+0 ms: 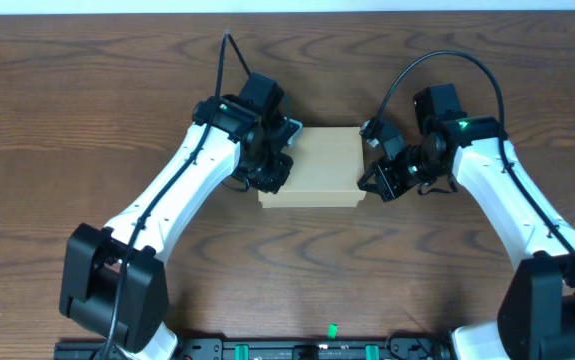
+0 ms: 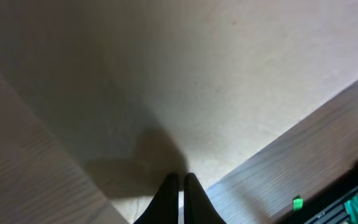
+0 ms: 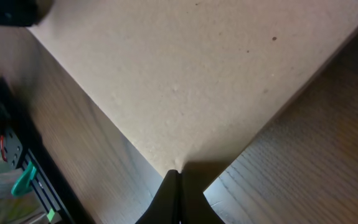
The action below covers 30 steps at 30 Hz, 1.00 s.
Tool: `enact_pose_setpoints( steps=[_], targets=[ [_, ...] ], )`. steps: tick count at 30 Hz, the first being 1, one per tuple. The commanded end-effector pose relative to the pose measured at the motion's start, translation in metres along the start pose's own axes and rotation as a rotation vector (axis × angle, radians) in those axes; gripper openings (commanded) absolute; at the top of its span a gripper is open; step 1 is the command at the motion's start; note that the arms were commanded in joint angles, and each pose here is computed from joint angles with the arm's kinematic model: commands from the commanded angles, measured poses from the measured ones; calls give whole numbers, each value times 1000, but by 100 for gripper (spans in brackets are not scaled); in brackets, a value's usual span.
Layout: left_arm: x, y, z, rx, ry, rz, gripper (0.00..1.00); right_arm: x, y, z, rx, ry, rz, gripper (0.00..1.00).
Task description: Pack container
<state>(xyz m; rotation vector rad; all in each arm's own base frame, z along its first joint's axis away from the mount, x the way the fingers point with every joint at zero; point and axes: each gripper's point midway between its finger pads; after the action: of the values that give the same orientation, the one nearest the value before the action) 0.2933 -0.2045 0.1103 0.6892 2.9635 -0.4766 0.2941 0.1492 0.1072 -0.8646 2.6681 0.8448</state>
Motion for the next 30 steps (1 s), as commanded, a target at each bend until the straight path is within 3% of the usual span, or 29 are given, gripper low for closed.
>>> enact_pose_setpoints(
  steps=[1, 30],
  targets=[
    [12, 1, 11, 15, 35, -32, 6, 2, 4, 2, -7, 4, 8, 1],
    [17, -3, 17, 50, 49, -61, 6, 10, -14, 7, 83, 31, 49, 1]
  ],
)
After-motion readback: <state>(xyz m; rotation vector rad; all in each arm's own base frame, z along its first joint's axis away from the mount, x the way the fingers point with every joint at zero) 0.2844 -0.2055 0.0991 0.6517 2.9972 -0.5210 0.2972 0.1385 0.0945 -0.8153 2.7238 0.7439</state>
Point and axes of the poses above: each gripper's point midway between its finger pads, its own z axis out along the fingers, its own y axis along the line the jaws close on, x = y × z, and after that the axes turned 4 degrees about -z, right-handed
